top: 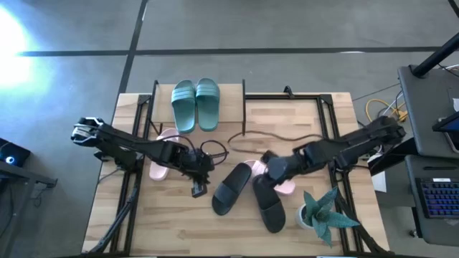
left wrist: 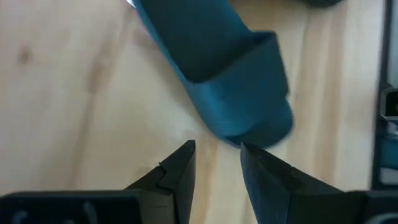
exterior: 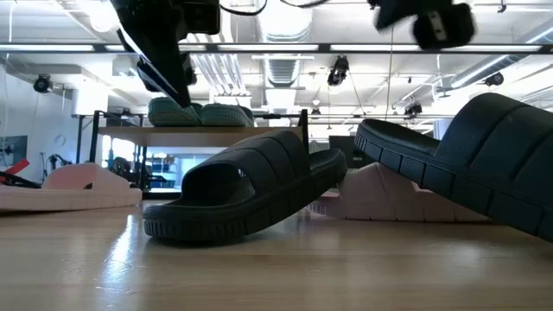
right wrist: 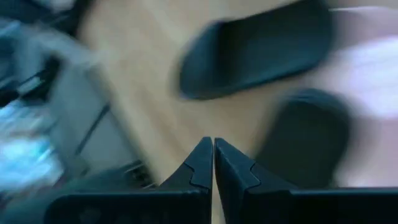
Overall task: Pick and place slides into the shelf
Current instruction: Put the left black slide under the shelf, then put the black slide under the shelf
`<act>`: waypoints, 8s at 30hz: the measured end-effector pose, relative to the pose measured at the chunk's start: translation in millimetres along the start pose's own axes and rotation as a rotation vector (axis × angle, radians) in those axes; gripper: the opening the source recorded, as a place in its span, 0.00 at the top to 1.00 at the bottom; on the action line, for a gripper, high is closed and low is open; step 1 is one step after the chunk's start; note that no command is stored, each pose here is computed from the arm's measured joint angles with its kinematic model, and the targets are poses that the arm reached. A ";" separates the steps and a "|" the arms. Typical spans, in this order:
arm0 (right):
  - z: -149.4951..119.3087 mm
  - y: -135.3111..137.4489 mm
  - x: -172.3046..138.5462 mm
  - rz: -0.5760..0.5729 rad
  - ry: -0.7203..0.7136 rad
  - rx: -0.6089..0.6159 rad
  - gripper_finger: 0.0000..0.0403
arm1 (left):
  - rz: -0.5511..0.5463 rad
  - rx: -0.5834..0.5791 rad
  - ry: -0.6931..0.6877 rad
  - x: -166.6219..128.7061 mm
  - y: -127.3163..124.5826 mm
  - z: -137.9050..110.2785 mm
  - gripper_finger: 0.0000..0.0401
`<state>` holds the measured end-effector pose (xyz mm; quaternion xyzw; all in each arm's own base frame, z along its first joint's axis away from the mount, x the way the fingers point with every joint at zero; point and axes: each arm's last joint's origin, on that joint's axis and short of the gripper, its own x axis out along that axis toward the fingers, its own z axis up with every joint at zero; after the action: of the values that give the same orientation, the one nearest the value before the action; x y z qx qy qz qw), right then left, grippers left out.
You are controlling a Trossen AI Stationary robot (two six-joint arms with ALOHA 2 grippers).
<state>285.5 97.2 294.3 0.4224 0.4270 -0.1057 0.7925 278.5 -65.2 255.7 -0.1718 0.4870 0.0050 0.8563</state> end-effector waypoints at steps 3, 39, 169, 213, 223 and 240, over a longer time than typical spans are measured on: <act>1.9 10.7 17.9 0.112 -0.008 -0.084 0.98 | -0.036 -0.024 0.040 3.0 -7.5 -7.9 0.72; 57.6 -12.1 150.6 0.129 0.261 -0.289 0.56 | 0.119 -0.436 -0.080 -8.6 -96.5 -122.6 0.72; 16.2 16.6 78.5 -0.177 0.743 -0.672 0.71 | 0.062 -0.276 -0.415 -3.8 -10.2 -82.6 0.72; 85.1 27.8 47.3 0.114 -0.116 -0.008 0.97 | 0.159 -0.410 -0.367 -2.7 -48.7 -129.1 0.82; 97.5 31.8 107.1 0.292 -0.296 0.489 0.96 | 0.142 -0.453 -0.444 -8.3 -62.7 -138.0 0.92; 120.1 30.3 197.4 0.492 0.135 0.444 0.94 | 0.353 -0.553 -0.280 36.2 -54.7 -162.2 0.92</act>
<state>493.1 62.9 194.0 0.6810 0.3303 0.0262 0.6530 172.1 -170.9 165.7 -0.3079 0.3672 0.3079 0.8219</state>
